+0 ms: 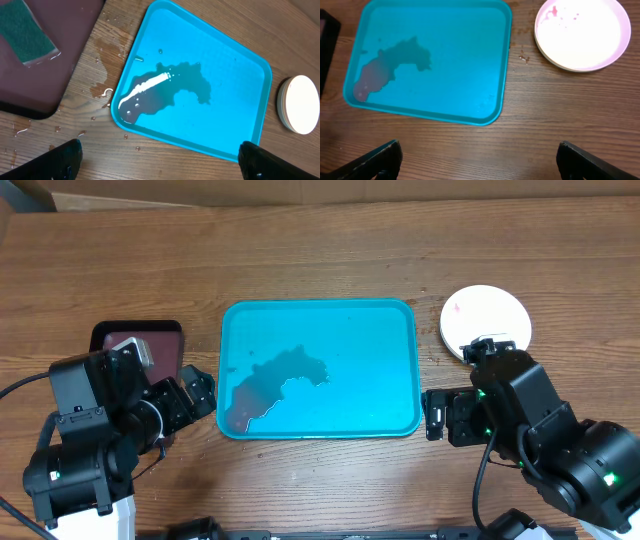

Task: Clean dirty plates on tray and stack at the side

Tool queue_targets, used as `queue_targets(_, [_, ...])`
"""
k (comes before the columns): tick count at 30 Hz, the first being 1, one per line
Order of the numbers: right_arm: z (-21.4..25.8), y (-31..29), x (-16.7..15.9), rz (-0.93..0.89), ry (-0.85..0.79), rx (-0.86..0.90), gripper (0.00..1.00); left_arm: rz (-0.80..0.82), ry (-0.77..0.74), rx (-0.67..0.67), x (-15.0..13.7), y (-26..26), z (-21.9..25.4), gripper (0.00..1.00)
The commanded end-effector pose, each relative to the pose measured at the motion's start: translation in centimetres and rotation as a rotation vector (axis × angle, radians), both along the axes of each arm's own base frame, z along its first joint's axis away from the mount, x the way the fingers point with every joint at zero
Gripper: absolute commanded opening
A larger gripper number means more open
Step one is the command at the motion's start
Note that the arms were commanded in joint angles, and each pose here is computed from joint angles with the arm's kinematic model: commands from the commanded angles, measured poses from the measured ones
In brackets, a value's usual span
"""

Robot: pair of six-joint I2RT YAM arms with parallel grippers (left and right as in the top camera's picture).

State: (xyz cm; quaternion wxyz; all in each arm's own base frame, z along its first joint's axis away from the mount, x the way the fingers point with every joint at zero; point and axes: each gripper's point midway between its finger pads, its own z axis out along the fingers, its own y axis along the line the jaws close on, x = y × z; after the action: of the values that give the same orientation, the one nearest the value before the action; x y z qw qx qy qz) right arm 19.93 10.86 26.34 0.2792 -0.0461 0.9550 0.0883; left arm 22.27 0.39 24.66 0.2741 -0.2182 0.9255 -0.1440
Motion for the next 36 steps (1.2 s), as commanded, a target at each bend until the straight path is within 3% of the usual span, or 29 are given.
queue_targets(1, [-0.5,0.1,0.1,-0.006,0.015,-0.009,1.00,0.005,0.015,-0.015,0.1,-0.2,-0.3,1.00])
queue_targets(8, [-0.4,0.5,-0.1,0.008,0.026,0.026,1.00,0.005,0.038,-0.020,0.4,-0.1,-0.8,1.00])
queue_targets(15, [-0.3,-3.7,0.4,-0.158,-0.038,0.059,1.00,0.005,0.065,-0.026,0.7,0.0,-1.4,1.00])
queue_targets(22, [-0.3,-7.9,1.1,-0.343,-0.312,0.182,1.00,0.005,0.100,-0.034,1.1,0.1,-2.1,1.00])
queue_targets(26, [-2.8,-7.8,0.9,-0.274,-0.508,0.242,1.00,0.005,0.133,-0.041,1.5,0.2,-2.8,1.00])
queue_targets(36, [-5.5,-7.0,2.1,-0.175,-0.798,0.370,1.00,0.006,0.191,-0.054,2.1,0.3,-4.1,1.00])
